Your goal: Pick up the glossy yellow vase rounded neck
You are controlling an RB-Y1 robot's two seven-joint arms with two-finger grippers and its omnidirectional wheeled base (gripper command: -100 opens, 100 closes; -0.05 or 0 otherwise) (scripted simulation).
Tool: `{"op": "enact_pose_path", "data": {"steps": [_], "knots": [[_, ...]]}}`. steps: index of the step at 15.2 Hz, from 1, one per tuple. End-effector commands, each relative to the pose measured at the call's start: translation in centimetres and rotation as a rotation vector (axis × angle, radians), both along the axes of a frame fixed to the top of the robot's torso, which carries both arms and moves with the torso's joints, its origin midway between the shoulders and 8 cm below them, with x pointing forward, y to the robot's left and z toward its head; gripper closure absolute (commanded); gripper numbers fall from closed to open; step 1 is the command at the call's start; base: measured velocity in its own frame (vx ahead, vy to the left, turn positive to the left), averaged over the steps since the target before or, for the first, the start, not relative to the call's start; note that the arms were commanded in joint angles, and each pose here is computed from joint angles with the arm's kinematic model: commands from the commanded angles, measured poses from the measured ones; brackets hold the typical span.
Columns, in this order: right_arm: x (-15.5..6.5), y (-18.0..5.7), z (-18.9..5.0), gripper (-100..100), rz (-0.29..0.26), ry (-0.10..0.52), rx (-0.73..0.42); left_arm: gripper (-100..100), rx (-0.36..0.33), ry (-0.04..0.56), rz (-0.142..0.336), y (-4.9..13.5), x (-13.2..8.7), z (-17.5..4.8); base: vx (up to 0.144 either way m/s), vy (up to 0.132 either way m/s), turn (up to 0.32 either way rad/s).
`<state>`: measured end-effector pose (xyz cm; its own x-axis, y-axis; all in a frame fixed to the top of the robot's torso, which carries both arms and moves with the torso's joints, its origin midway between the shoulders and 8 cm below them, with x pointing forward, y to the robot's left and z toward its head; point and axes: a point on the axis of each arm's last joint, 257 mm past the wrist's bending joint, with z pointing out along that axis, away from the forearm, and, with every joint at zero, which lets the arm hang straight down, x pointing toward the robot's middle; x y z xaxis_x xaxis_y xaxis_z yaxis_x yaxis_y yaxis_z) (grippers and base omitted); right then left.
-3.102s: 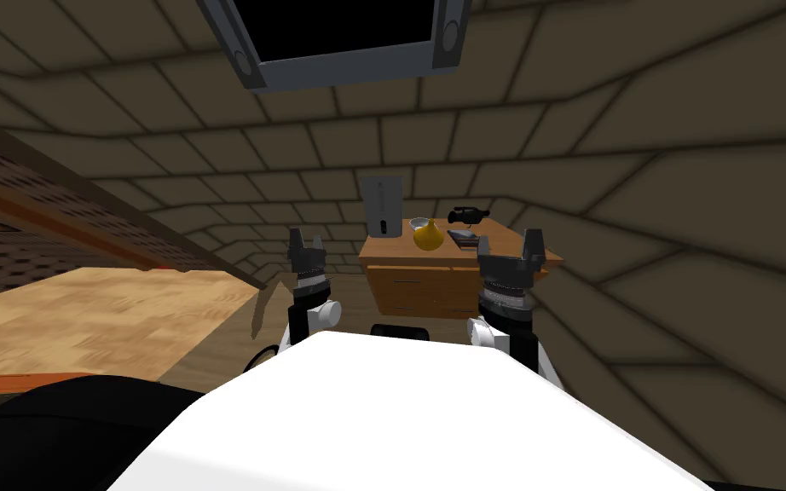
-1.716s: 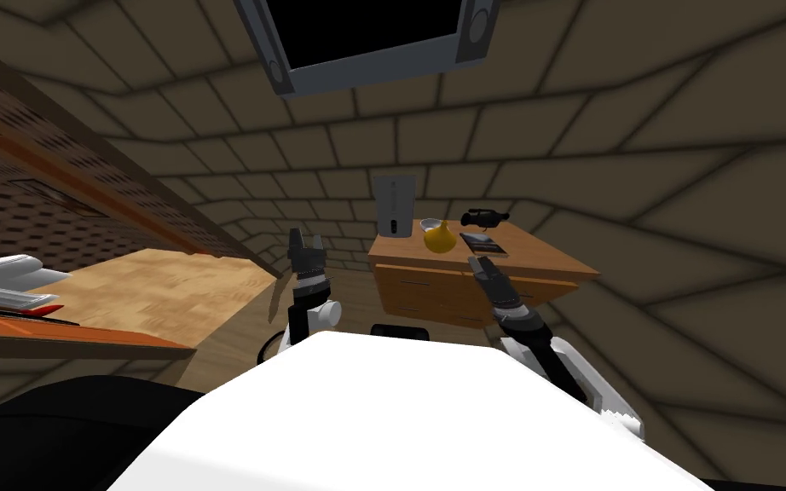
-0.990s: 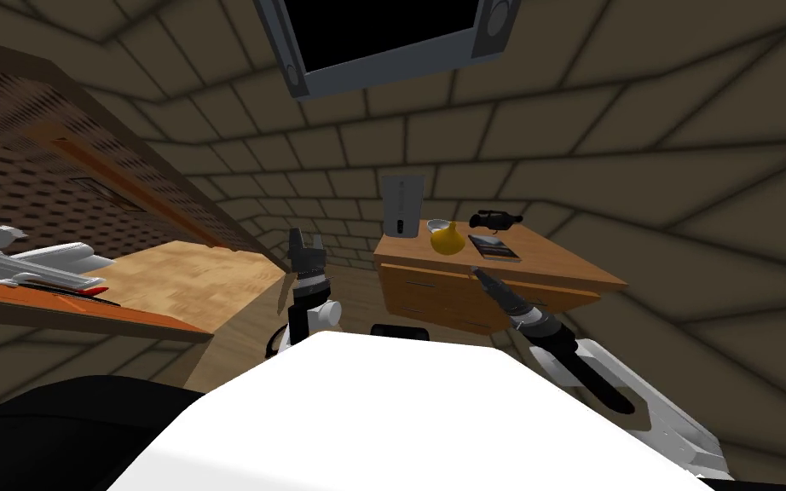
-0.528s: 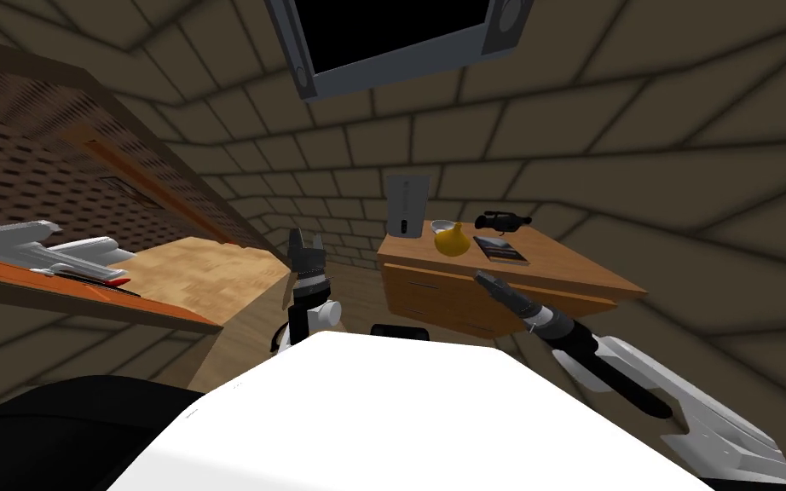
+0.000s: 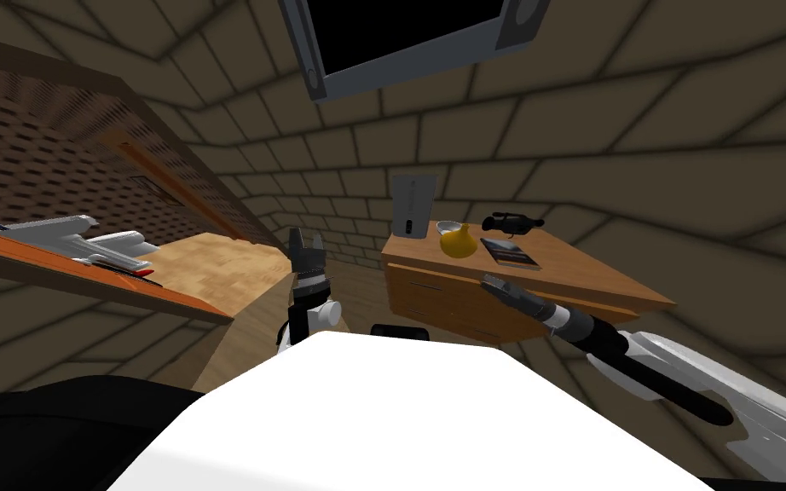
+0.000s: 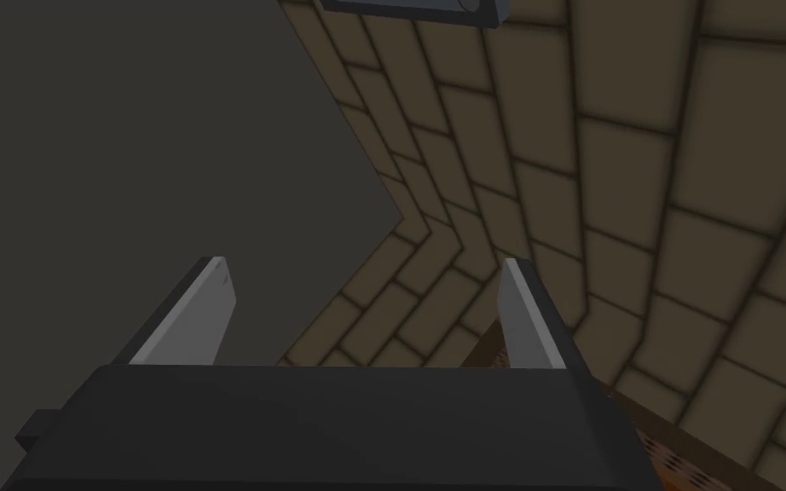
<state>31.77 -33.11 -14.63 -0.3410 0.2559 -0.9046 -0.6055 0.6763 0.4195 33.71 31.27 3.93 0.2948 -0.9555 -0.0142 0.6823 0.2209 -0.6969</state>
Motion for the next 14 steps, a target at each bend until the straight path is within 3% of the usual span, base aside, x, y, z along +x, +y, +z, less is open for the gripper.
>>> {"op": "enact_pose_path", "data": {"steps": [1,2,3,5,6,9,10,12,14], "knots": [[-0.3,-1.1,-0.5,-100,0.02,0.02,-0.065,0,0.0,0.0,0.0,0.0,0.0,0.0,0.003,0.013,0.127],[-0.3,-1.1,-0.5,-100,0.029,0.023,-0.078,0,0.0,0.0,0.0,0.0,0.0,0.0,0.002,0.007,0.05],[-0.6,-2.8,-1.3,-100,0.031,0.043,-0.137,0,0.0,0.0,0.0,0.0,0.0,0.0,0.002,0.015,0.119],[-0.5,-2.8,-1.1,-100,0.056,0.051,-0.172,0,0.0,0.0,0.0,0.0,0.0,0.0,0.002,0.012,0.073],[-0.8,-4.5,-1.8,-100,0.056,0.071,-0.226,0,0.0,0.0,0.0,0.0,0.0,0.0,0.003,0.015,0.1],[-0.6,-4.5,-1.5,-100,0.084,0.079,-0.265,0,0.0,0.0,0.0,0.0,0.0,0.0,0.004,0.012,0.056],[-0.9,-6.3,-1.9,-100,0.09,0.1,-0.325,0,0.0,0.0,0.0,0.0,0.0,0.0,0.003,0.013,0.091],[-0.7,-6.3,-1.7,-100,0.113,0.106,-0.357,0,0.0,0.0,0.0,0.0,0.0,0.0,0.003,0.012,0.086],[-0.9,-8.1,-1.9,-100,0.127,0.129,-0.426,0,0.0,0.0,0.0,0.0,0.0,0.0,0.006,0.016,0.123]]}}
